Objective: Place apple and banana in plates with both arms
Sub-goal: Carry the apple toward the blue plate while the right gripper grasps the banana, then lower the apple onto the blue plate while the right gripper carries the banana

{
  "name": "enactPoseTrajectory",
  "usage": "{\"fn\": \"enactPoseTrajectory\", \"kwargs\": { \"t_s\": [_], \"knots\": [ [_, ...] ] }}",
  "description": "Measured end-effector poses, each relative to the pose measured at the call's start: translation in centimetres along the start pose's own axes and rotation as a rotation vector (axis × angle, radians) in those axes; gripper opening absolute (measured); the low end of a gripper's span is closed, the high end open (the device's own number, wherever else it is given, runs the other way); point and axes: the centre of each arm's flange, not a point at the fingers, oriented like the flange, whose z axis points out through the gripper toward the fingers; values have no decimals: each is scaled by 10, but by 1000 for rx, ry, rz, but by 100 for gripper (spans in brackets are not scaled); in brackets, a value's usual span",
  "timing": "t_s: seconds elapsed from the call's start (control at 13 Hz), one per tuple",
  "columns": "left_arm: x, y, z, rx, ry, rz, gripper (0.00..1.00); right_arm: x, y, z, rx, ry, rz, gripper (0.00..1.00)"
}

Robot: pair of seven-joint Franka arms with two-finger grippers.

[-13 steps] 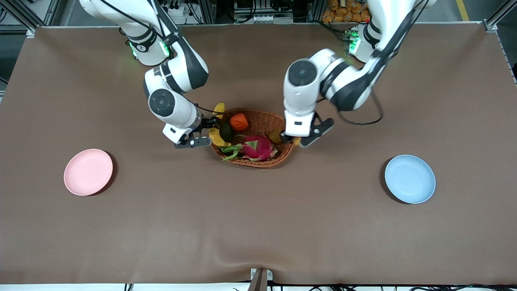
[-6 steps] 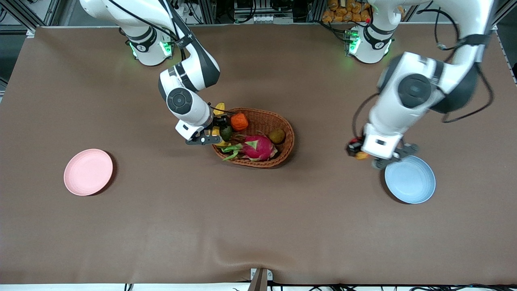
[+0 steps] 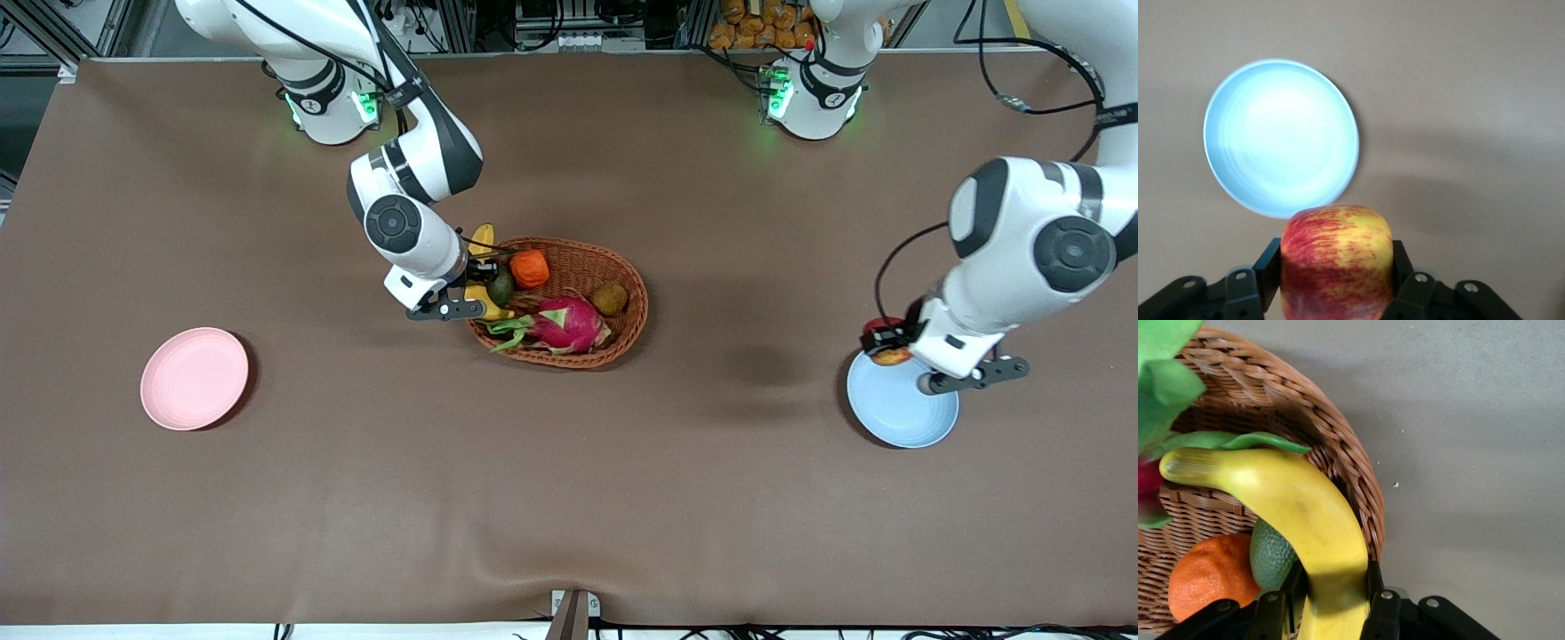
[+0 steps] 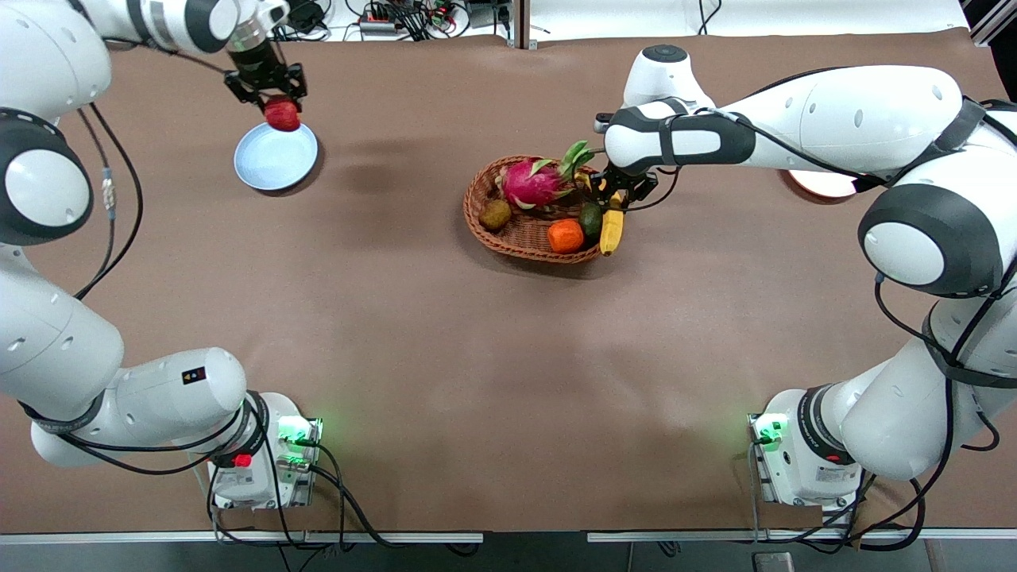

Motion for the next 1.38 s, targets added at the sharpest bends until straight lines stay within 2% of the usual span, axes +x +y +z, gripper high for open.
{"fn": "enactPoseTrajectory", "kwargs": {
  "t_s": [0.23,0.38,0.62,0.77,0.85,1.0,1.15,1.38],
  "knots": [
    [13,-58,52,-54,34,125,67,6,10,-17,11,13,22,41],
    [22,-90,85,-102,67,192,67,14,31,-46,31,21,59,41],
    [26,-96,124,-147,69,218,67,21,64,-94,70,67,114,41],
    [30,-89,135,-166,60,225,67,31,98,-114,68,96,155,41],
    [33,-88,138,-171,61,226,68,38,120,-118,31,114,165,41],
    [39,-89,136,-174,71,222,85,52,176,-123,-75,148,184,41],
    [46,-91,120,-168,85,223,100,62,232,-127,-146,162,196,41],
    [48,-64,43,-156,35,262,100,71,338,-128,-177,142,152,41]
  ]
}}
